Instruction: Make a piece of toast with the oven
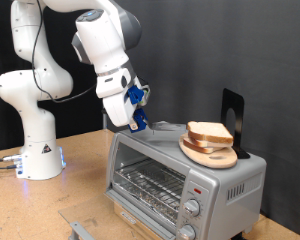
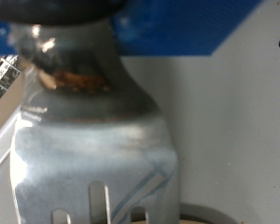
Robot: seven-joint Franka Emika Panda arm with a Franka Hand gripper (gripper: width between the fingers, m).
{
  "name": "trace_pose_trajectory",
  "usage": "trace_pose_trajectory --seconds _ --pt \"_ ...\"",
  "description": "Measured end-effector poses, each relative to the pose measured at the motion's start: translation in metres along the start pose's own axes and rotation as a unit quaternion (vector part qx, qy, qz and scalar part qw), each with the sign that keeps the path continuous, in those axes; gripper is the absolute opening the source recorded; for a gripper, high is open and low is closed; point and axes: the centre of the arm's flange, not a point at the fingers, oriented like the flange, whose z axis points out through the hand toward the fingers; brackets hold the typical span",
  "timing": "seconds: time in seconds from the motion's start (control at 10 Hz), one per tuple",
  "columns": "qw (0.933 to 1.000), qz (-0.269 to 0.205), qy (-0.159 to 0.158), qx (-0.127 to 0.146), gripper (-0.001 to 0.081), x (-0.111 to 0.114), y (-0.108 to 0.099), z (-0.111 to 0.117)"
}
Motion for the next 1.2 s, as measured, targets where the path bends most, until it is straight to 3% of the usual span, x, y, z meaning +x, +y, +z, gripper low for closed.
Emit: trace_pose_trajectory --seconds 0.5,1.2 --pt "0.9999 0.001 0.015 -0.002 0.0391 0.0052 -0.0035 -0.0047" --pt "0.9999 -0.005 0.008 -0.005 0.0391 0.0067 -0.0051 0.0007"
